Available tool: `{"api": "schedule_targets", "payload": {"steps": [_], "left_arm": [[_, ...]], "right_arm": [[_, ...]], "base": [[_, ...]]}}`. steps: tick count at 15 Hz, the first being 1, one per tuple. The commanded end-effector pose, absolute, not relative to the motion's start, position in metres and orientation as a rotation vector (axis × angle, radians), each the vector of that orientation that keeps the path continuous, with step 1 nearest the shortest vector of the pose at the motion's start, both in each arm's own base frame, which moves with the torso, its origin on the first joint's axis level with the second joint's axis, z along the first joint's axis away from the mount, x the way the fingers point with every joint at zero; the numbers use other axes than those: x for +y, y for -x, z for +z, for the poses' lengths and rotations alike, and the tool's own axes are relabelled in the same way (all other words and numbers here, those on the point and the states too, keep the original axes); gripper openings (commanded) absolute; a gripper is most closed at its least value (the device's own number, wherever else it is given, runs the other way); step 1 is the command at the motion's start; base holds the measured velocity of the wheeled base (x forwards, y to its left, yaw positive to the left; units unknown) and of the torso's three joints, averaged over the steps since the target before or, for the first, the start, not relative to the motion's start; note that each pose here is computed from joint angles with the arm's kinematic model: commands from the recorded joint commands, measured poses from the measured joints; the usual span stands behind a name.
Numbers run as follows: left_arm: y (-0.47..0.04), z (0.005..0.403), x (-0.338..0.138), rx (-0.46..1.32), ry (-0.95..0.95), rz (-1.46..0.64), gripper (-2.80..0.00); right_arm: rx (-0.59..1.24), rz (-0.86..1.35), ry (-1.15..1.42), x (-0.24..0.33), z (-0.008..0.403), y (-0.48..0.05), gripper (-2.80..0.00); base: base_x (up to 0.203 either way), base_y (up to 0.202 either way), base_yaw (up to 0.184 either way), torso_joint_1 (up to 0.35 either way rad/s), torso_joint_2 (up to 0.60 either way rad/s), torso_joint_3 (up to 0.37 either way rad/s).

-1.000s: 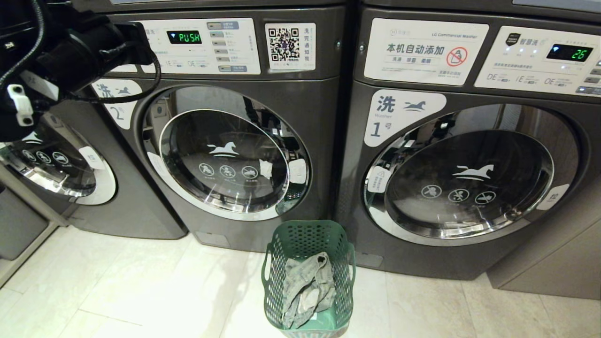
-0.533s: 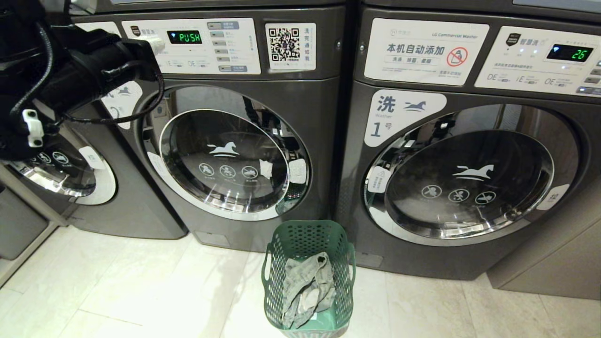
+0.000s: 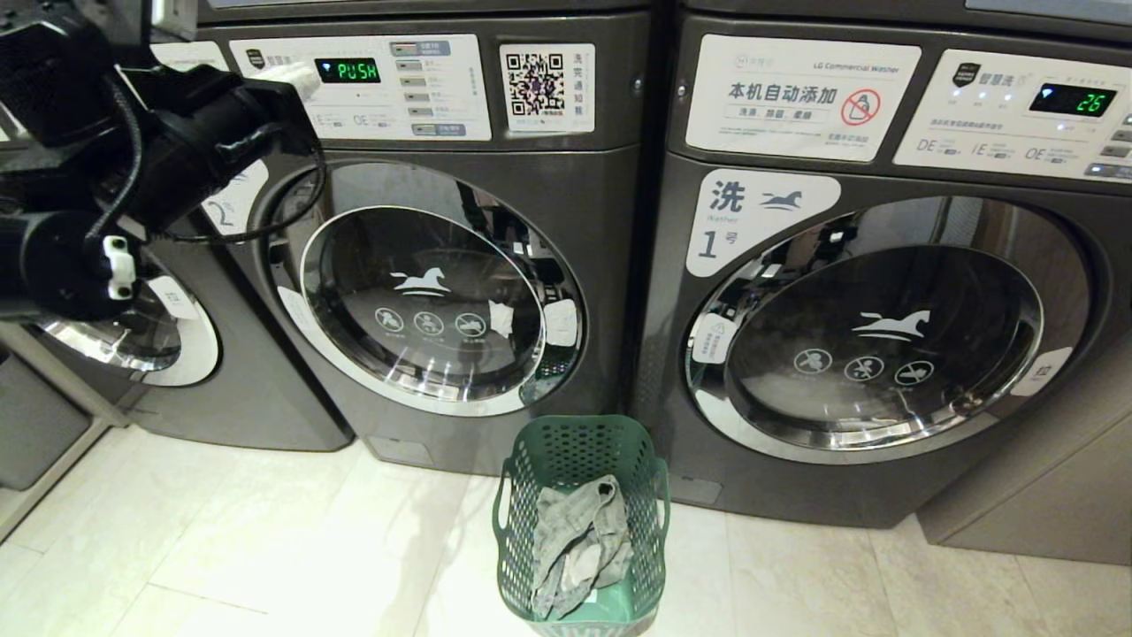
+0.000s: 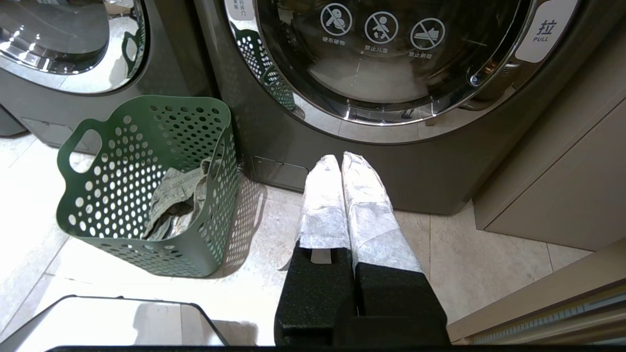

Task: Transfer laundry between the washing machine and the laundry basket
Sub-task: Press the washing machine switch

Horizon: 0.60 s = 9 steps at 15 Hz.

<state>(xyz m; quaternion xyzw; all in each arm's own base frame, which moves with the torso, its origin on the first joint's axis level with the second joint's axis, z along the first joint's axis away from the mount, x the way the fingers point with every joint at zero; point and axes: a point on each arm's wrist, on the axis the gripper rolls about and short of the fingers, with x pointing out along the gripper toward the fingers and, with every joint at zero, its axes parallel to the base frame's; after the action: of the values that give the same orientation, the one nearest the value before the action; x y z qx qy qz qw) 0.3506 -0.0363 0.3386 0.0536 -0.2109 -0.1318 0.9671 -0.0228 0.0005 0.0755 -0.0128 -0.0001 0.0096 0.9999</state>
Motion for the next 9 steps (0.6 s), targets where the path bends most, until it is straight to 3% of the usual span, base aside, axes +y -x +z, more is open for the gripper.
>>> {"api": "schedule_targets", "payload": {"steps": [1,9], "left_arm": [[-0.365,0.327,-0.038,-0.419,-0.106,-0.273,-2.8],[-0.396,0.32,-0.045,-0.491,-0.146,-0.398,-2.8]], "right_arm": [[0.0,0.02,0.026,0.001,0.075,0.023,-2.8],[0.0,0.02,0.026,0.001,0.075,0.023,-2.8]], "base": [[0.0,0.0,0.0,0.0,0.0,0.0],[0.0,0.0,0.0,0.0,0.0,0.0]]}}
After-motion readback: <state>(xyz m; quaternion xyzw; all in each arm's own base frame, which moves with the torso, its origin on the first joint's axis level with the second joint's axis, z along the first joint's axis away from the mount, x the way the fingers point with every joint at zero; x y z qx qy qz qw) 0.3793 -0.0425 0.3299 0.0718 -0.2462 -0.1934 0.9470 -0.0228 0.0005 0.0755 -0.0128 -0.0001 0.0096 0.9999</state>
